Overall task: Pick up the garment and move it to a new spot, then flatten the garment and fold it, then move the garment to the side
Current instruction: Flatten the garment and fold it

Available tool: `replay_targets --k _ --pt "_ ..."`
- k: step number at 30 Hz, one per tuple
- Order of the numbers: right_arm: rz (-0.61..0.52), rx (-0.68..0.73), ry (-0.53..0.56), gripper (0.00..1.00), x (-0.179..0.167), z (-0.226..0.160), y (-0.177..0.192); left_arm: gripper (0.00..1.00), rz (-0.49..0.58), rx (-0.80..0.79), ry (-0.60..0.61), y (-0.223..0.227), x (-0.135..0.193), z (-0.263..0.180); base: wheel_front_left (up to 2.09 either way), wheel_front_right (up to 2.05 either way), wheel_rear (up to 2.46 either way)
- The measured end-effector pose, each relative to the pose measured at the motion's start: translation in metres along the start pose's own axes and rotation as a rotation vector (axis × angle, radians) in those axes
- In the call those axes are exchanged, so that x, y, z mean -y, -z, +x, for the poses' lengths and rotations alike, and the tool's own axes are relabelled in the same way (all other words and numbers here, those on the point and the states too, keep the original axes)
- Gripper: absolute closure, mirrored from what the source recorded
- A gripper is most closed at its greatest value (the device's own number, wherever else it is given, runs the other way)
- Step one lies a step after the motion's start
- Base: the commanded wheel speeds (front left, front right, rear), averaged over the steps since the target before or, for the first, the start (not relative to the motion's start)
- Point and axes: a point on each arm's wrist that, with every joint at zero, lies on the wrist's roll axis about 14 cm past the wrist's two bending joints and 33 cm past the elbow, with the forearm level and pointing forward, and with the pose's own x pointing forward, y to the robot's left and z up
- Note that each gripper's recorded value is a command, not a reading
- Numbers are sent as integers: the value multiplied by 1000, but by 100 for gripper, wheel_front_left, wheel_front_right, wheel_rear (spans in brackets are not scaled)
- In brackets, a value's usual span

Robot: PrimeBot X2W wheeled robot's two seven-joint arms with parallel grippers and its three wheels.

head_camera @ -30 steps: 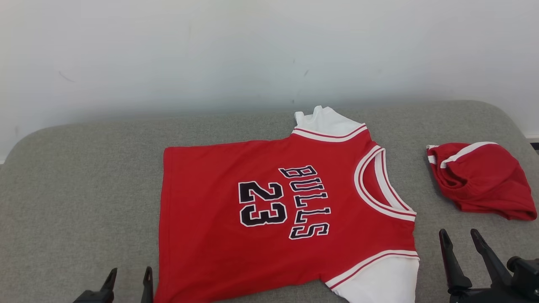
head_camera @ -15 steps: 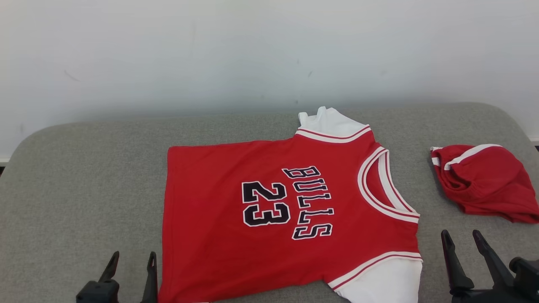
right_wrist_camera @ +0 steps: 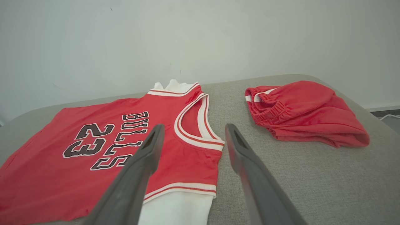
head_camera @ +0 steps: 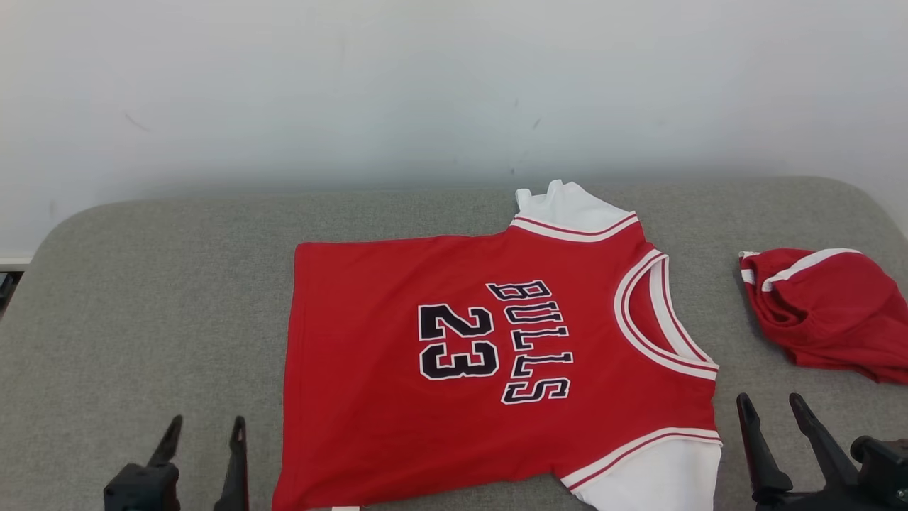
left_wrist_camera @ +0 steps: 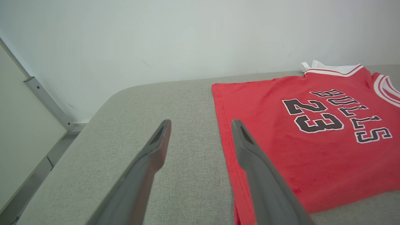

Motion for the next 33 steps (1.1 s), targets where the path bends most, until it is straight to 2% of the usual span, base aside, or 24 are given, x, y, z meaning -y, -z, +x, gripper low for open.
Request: replay_targets --k 3,7,9,10,13,19,28,29,30,31,32,33 --pt "6 -73 -2 0 1 -1 13 0 -72 -72 87 14 18 -3 0 0 0" --pt "18 -160 3 0 3 -5 30 0 -100 -153 158 31 34 -10 0 0 0" --pt "20 -237 -6 0 1 -9 45 0 -106 -234 205 50 43 -15 0 0 0" --pt "24 -324 -20 0 -1 -16 62 0 -127 -308 233 65 47 -18 0 0 0" --pt "38 -419 -29 0 -3 -21 78 0 -144 -402 270 84 53 -21 0 0 0" --pt "51 -636 -22 0 2 -37 116 0 -143 -489 284 95 54 -4 0 0 0" --pt "73 -783 -49 0 -10 -40 142 0 -172 -672 305 131 62 -4 0 0 0" --pt "73 -792 -52 14 -11 -40 143 0 -177 -689 304 134 62 -6 0 0 0" --pt "75 -801 -55 56 -12 -39 144 0 -187 -701 305 136 62 -6 0 0 0" --pt "76 -807 -56 100 -13 -39 145 16 -192 -705 305 137 63 -5 0 0 0" --pt "74 -811 -58 100 -13 -40 145 16 -191 -705 305 137 62 -3 0 0 0" --pt "73 -813 -60 100 -13 -40 146 59 -189 -711 305 137 62 -3 0 0 0"
